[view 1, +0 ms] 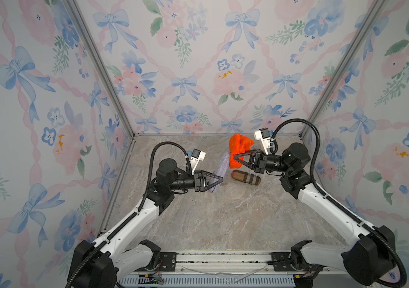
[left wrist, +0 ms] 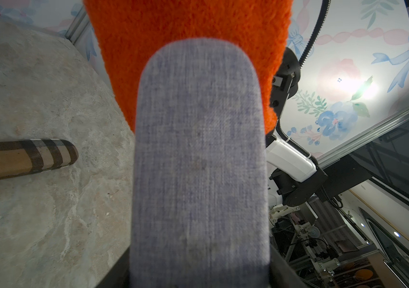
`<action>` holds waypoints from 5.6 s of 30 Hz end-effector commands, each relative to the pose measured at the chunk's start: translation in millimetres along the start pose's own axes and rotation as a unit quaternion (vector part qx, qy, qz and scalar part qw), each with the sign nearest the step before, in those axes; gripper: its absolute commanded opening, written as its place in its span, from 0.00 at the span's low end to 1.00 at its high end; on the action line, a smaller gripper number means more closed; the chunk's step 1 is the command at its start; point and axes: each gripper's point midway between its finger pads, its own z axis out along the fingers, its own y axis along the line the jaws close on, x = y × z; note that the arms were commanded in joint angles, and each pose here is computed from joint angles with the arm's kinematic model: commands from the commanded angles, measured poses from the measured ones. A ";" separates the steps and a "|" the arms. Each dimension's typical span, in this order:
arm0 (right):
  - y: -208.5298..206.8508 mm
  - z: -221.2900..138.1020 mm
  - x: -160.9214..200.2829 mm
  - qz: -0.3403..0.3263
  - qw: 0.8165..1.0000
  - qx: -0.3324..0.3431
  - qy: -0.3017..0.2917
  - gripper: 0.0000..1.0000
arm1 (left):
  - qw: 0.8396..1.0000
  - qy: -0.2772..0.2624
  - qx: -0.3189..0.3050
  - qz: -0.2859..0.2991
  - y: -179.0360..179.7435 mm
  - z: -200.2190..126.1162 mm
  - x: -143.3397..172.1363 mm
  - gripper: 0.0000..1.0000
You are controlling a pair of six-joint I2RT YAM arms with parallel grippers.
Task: Wipe the eyeglass case
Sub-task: Wipe the dirt from the eyeglass case, then place the eyeglass case at the center of the board, then pick up the eyeglass case from the center of the board.
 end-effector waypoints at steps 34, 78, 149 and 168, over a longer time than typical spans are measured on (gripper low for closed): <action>-60.8 -76.7 -10.0 0.045 0.972 0.227 -0.025 0.00 | 0.979 0.148 -0.078 0.120 55.3 21.5 61.3 0.21; -98.8 -135.5 43.2 0.071 0.934 0.351 0.006 0.00 | 0.741 0.481 -0.249 0.398 220.7 59.2 210.4 0.55; -164.4 -170.3 -73.3 0.102 0.913 0.390 -0.062 0.00 | 0.786 0.343 -0.097 0.505 288.6 178.9 30.8 0.76; -168.2 -185.3 -51.8 0.129 0.909 0.389 -0.076 0.00 | 0.784 0.406 -0.109 0.457 324.1 182.9 75.0 0.74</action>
